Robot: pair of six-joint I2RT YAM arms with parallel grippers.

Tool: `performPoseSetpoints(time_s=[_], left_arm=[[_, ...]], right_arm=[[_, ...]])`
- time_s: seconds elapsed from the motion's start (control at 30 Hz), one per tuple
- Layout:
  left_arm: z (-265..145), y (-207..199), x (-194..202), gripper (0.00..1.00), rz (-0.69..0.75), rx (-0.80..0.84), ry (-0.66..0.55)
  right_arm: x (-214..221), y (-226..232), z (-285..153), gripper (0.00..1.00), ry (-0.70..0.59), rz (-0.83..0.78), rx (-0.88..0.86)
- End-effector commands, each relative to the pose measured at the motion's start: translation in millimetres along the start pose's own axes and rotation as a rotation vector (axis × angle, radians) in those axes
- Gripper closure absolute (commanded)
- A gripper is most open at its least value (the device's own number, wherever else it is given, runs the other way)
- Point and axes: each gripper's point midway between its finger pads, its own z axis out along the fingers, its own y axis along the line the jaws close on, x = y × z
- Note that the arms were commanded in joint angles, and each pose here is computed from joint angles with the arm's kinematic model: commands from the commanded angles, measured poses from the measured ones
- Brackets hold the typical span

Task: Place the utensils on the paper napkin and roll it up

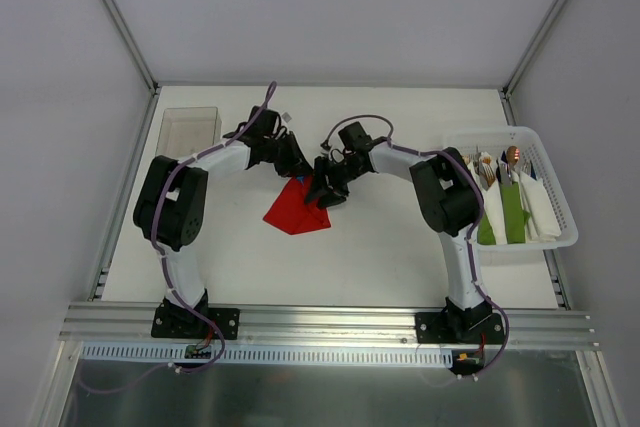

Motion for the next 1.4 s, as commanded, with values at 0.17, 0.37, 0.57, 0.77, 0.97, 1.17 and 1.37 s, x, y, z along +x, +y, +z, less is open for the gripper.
performPoseSetpoints(time_s=[0.17,0.37,0.57,0.77,0.97,1.17,1.37], left_arm=[[5.1,18.1,26.6,1.0,-0.011,-0.035,0.085],[4.1,23.6,32.3,1.0,-0.01,-0.048,0.1],[2.8,30.3,40.1,0.99,-0.009,-0.064,0.123],[-4.2,40.1,49.2,1.0,0.003,-0.091,0.131],[-17.1,43.8,50.4,1.0,0.012,-0.104,0.107],[-18.8,50.0,52.1,1.0,0.014,-0.122,0.115],[-30.5,46.7,40.1,0.99,0.027,-0.123,0.062]], right_arm=[[-1.2,34.2,-17.1,0.46,-0.023,-0.133,-0.015],[3.8,42.0,-15.1,0.44,-0.004,-0.185,-0.011],[9.2,37.3,-8.3,0.42,0.033,-0.197,0.009],[10.3,33.8,-7.3,0.42,0.044,-0.203,0.017],[11.9,38.1,-6.0,0.42,0.053,-0.211,0.005],[14.3,39.0,-1.2,0.43,0.069,-0.197,-0.004],[18.5,37.4,2.8,0.45,0.087,-0.185,-0.008]])
